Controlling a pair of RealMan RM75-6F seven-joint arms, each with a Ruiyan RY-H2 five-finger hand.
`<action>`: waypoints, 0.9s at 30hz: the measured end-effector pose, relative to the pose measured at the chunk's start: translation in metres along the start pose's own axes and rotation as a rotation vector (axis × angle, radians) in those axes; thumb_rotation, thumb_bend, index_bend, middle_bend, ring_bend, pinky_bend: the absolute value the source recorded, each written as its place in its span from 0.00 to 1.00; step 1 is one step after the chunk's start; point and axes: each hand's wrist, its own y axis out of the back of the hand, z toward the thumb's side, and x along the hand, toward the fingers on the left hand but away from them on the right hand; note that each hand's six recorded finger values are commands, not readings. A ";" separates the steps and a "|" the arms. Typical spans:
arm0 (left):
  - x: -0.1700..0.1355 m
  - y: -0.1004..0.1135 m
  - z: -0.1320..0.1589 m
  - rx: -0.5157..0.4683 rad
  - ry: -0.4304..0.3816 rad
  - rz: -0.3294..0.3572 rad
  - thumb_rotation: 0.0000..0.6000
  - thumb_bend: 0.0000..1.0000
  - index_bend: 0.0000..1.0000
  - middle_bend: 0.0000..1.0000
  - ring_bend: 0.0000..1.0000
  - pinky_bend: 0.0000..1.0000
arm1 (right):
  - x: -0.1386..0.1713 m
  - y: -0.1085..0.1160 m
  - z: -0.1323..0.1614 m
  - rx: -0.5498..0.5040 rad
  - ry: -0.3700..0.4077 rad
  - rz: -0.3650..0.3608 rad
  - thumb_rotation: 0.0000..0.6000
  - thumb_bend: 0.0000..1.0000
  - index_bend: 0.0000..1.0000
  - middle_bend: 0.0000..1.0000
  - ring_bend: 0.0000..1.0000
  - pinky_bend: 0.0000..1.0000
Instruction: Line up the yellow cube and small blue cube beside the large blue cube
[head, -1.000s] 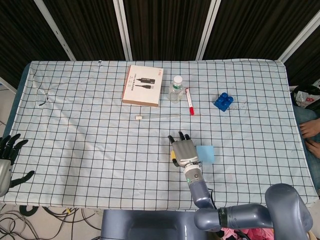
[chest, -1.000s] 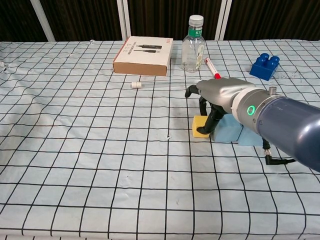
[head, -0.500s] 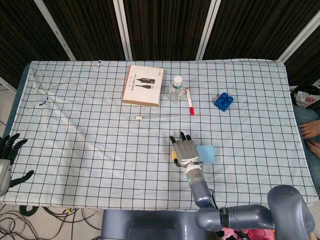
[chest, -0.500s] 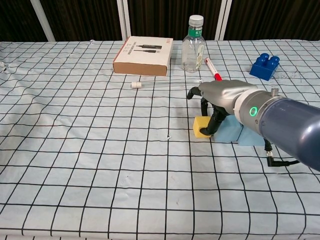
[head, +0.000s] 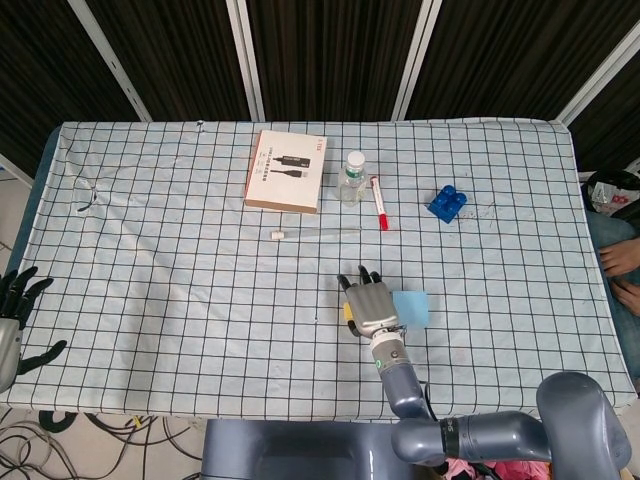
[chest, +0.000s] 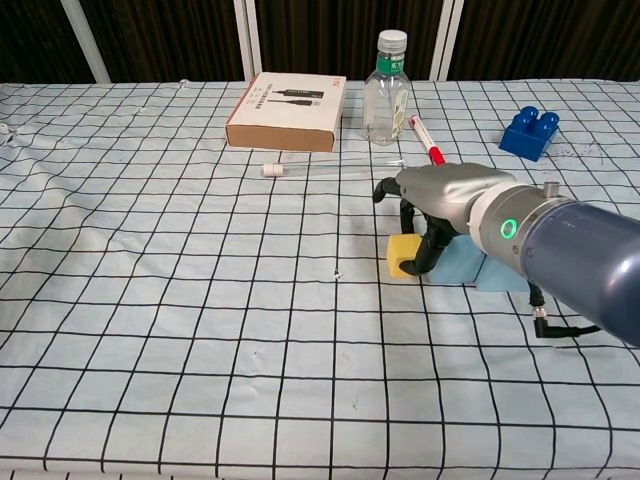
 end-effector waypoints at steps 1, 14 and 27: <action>0.000 0.000 0.000 0.000 0.000 0.000 1.00 0.11 0.18 0.07 0.00 0.00 | 0.000 0.000 0.000 0.000 0.001 0.000 1.00 0.26 0.14 0.39 0.03 0.12; 0.000 0.000 0.000 -0.002 0.003 0.001 1.00 0.11 0.18 0.07 0.00 0.00 | 0.001 0.001 0.000 -0.004 0.003 -0.003 1.00 0.26 0.14 0.30 0.01 0.12; -0.001 0.000 0.000 -0.001 0.006 0.002 1.00 0.11 0.18 0.07 0.00 0.00 | 0.007 0.004 0.005 -0.027 0.037 0.012 1.00 0.26 0.13 0.27 0.00 0.13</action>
